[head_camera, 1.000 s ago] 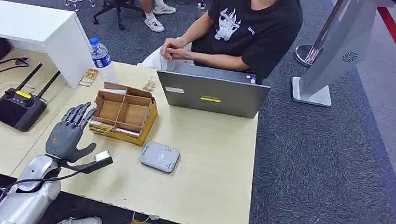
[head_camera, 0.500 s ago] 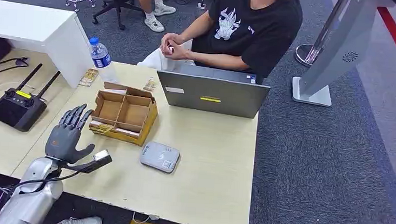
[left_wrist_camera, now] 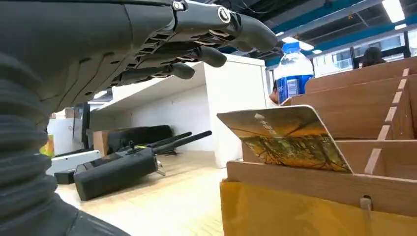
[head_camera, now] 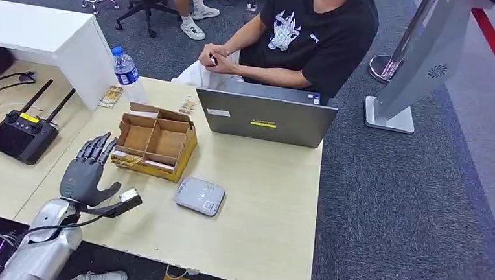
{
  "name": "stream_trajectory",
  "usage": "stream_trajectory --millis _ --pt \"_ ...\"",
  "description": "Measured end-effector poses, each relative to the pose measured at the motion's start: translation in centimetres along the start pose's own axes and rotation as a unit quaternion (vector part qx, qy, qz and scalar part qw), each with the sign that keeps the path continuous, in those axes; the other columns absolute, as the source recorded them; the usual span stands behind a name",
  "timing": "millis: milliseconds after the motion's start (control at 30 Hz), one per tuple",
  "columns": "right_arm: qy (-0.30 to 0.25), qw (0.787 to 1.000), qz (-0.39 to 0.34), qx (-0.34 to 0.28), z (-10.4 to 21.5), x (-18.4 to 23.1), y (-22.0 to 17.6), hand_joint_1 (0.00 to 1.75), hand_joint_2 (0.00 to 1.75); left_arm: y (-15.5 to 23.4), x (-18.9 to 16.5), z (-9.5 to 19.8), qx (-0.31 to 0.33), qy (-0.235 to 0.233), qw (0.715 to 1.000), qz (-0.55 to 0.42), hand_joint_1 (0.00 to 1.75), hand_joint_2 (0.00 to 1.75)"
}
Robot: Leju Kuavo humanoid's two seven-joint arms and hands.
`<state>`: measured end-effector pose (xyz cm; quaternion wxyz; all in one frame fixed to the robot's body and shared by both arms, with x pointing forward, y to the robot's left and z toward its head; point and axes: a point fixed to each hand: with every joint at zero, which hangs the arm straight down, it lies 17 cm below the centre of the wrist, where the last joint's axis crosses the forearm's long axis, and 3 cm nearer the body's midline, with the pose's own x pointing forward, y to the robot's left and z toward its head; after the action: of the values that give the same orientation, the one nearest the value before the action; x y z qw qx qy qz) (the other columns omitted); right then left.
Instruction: Pass the card to the sensor for recognition and then transmit it.
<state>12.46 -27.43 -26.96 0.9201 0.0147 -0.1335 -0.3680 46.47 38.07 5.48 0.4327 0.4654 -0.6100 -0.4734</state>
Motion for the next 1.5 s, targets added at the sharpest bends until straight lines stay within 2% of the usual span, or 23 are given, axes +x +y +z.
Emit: stream_trajectory --millis 67,100,133,167,567,833,1200,1500 --pt "0.0 1.0 0.001 0.0 0.0 0.0 0.0 0.0 1.75 0.0 0.1 -0.1 0.001 0.0 1.0 0.001 0.0 1.75" --pt "0.0 1.0 0.001 0.0 0.0 0.0 0.0 0.0 1.75 0.0 0.2 -0.1 0.001 -0.001 1.0 0.002 0.07 1.75" --pt "0.0 1.0 0.001 0.0 0.0 0.0 0.0 0.0 1.75 -0.1 0.3 -0.1 0.0 -0.001 1.0 0.002 0.66 1.75" --pt "0.0 1.0 0.001 0.0 0.0 0.0 0.0 0.0 1.75 -0.1 0.3 -0.2 0.0 -0.001 1.0 0.002 1.75 1.75" --pt "0.002 1.0 0.002 0.001 0.0 -0.1 0.0 0.0 1.75 0.4 0.4 -0.3 0.015 0.003 1.0 0.007 1.75 1.75" --pt "0.004 1.0 0.003 -0.001 0.0 -0.1 0.0 0.0 1.75 2.0 0.9 -0.7 0.055 -0.003 0.998 0.005 1.75 1.75" --pt "0.004 1.0 0.008 -0.004 0.0 -0.2 -0.1 0.0 1.75 10.1 1.8 -2.8 0.17 -0.008 0.985 0.001 1.75 1.75" --pt "0.007 1.0 0.019 0.0 0.0 -0.2 0.3 0.0 1.75 15.9 0.3 -7.2 0.199 -0.005 0.98 -0.025 1.75 1.75"
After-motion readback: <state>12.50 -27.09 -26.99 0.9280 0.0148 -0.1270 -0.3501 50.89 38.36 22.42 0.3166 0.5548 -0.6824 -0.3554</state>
